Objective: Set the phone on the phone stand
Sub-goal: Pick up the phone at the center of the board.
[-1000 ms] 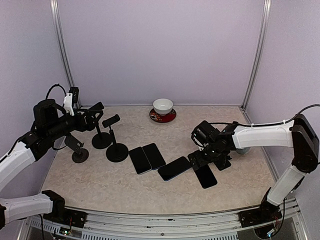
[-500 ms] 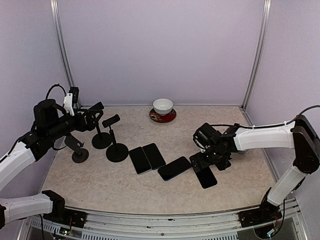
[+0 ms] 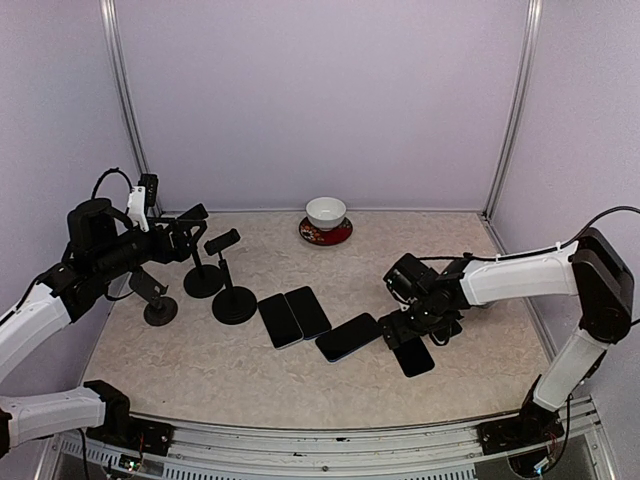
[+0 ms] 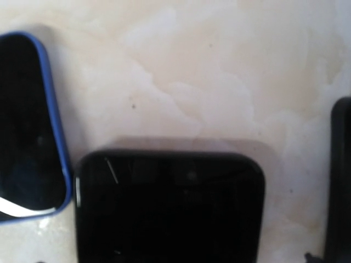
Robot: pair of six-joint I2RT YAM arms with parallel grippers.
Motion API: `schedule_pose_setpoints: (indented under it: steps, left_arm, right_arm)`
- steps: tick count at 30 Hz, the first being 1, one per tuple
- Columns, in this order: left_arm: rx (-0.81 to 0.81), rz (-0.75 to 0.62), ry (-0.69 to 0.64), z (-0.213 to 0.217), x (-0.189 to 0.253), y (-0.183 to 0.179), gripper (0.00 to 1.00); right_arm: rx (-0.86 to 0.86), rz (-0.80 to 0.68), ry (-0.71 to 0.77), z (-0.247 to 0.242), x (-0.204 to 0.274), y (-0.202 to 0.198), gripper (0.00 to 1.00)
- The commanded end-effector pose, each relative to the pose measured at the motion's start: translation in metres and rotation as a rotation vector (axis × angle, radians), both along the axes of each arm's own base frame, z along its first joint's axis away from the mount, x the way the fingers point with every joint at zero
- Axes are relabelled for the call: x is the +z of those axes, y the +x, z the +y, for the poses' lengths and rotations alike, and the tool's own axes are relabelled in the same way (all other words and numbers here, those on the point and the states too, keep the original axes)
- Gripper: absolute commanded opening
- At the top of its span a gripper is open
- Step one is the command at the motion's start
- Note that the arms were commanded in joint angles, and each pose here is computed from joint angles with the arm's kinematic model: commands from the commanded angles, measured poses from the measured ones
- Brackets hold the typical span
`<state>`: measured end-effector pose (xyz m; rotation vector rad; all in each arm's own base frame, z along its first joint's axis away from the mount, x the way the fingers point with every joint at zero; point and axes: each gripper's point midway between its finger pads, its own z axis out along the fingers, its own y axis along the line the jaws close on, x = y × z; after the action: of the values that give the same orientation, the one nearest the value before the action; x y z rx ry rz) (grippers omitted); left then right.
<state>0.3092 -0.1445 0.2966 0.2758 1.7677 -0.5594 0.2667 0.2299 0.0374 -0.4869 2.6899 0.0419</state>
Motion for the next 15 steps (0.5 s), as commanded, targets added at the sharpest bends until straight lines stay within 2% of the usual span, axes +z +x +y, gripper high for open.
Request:
schedule_pose_setpoints:
  steps: [1,15]
  left_arm:
    - [0.002,-0.025,0.009,0.001,0.003,-0.002,0.99]
    - [-0.002,-0.022,0.009,-0.001,0.002,-0.002,0.99]
  right_arm:
    - [-0.023,0.018,0.008,0.000,-0.012,0.000,1.00]
    - [-0.027,0.045,-0.008,-0.001,-0.028,-0.002,0.98]
